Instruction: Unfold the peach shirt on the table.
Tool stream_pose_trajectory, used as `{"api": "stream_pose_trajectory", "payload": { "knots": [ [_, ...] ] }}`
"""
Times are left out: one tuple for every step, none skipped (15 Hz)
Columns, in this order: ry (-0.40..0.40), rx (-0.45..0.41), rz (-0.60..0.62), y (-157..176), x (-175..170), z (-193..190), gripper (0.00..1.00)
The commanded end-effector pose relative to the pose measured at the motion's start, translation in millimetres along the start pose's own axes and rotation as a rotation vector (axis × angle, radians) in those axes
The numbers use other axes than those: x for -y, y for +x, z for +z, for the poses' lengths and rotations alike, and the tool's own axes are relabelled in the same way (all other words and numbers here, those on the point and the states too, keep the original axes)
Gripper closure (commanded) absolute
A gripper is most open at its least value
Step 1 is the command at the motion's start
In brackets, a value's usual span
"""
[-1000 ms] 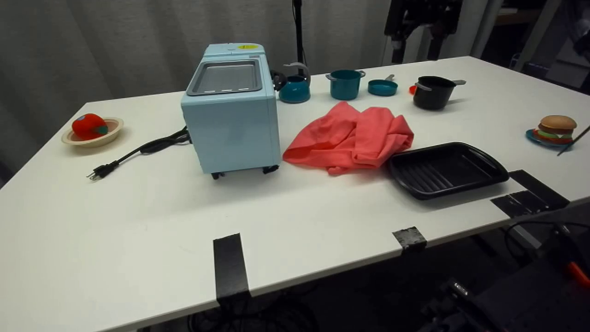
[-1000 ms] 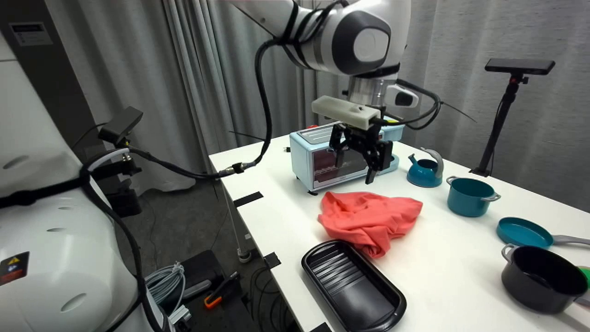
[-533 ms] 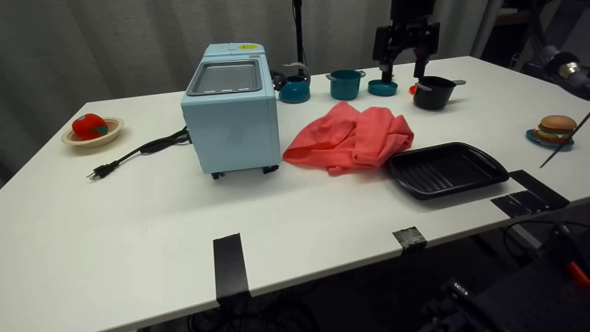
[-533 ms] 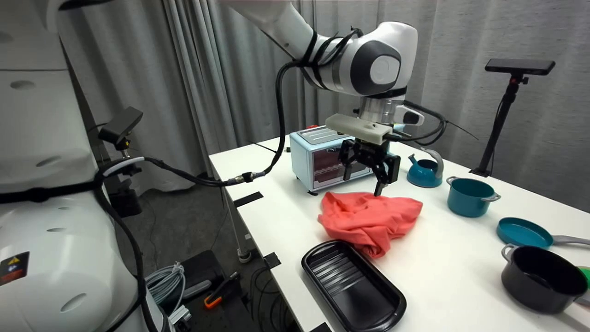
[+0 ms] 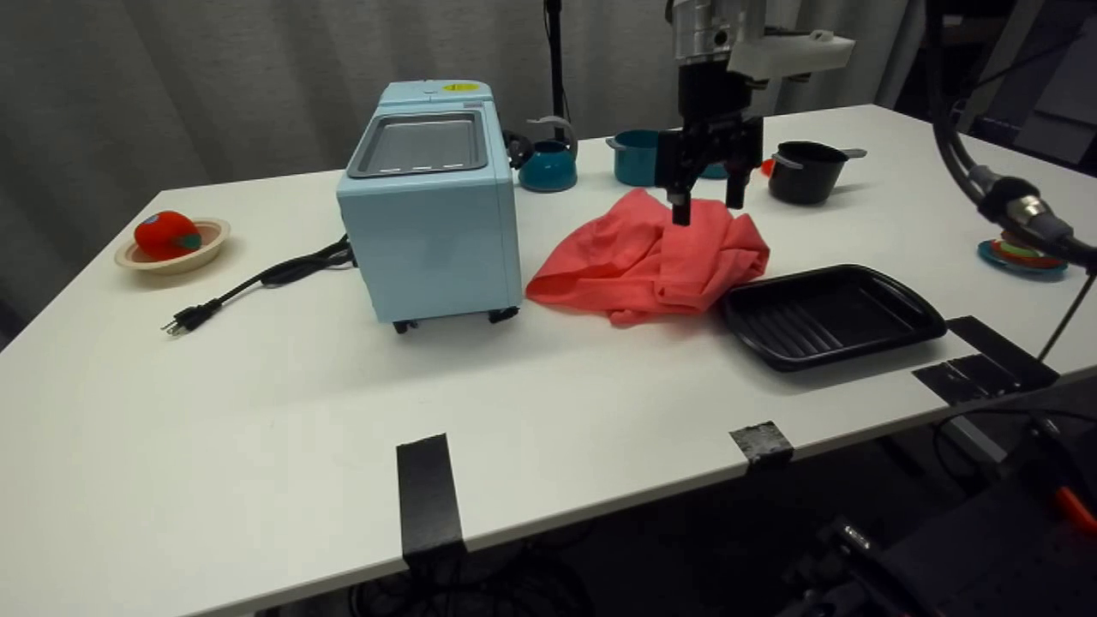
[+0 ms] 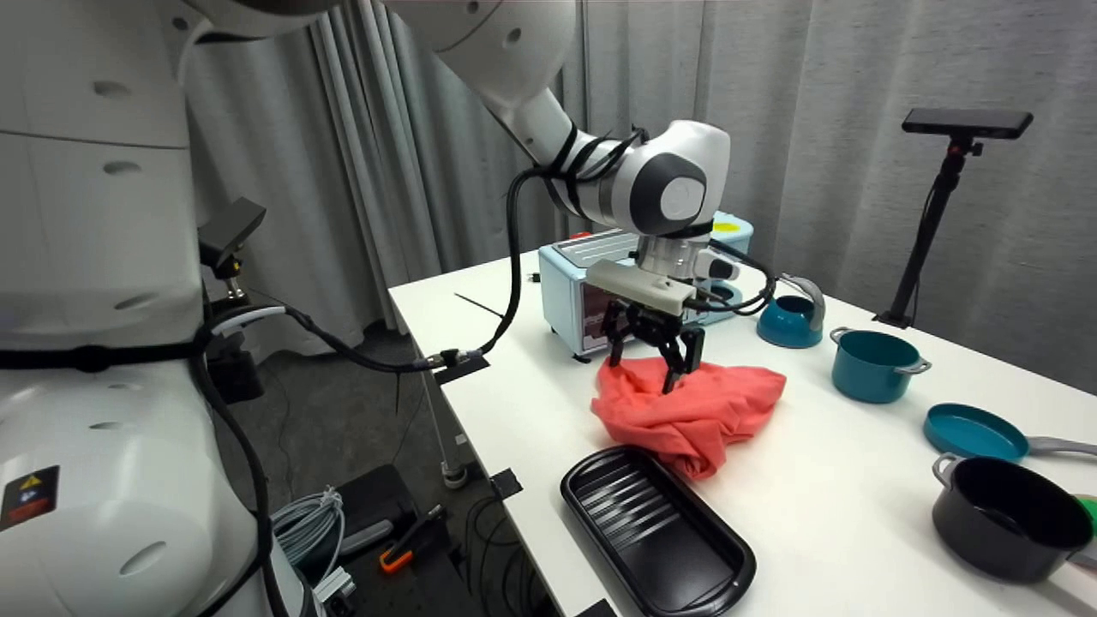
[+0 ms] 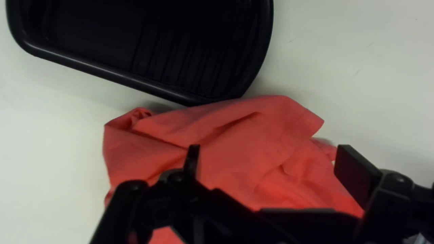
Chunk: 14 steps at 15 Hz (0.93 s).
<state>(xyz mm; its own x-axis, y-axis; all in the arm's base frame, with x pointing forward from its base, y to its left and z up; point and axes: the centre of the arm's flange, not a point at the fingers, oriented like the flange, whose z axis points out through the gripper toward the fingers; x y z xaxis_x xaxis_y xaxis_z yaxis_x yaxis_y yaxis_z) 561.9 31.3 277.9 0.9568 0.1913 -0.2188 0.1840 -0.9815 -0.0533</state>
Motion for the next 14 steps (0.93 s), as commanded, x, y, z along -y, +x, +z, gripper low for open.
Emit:
{"api": "stream_pose_trajectory", "payload": {
  "knots": [
    [-0.028, 0.040, -0.085, 22, 20, 46, 0.00],
    [-0.029, 0.057, -0.095, 27, 21, 51, 0.00],
    [-0.031, 0.078, -0.107, 30, 24, 62, 0.00],
    [-0.032, 0.092, -0.117, 30, 27, 70, 0.00],
    [-0.033, 0.105, -0.125, 32, 28, 78, 0.00],
    [-0.038, 0.113, -0.132, 33, 30, 85, 0.02],
    [-0.040, 0.120, -0.137, 34, 30, 89, 0.26],
    [-0.040, 0.127, -0.142, 36, 31, 93, 0.26],
    [-0.038, 0.132, -0.144, 38, 30, 95, 0.32],
    [-0.037, 0.136, -0.145, 41, 29, 95, 0.39],
    [-0.038, 0.137, -0.146, 42, 28, 95, 0.48],
    [-0.041, 0.135, -0.148, 44, 27, 95, 0.55],
    [-0.043, 0.131, -0.150, 45, 26, 93, 0.62],
    [-0.045, 0.124, -0.149, 43, 27, 94, 0.71]
  ]
}}
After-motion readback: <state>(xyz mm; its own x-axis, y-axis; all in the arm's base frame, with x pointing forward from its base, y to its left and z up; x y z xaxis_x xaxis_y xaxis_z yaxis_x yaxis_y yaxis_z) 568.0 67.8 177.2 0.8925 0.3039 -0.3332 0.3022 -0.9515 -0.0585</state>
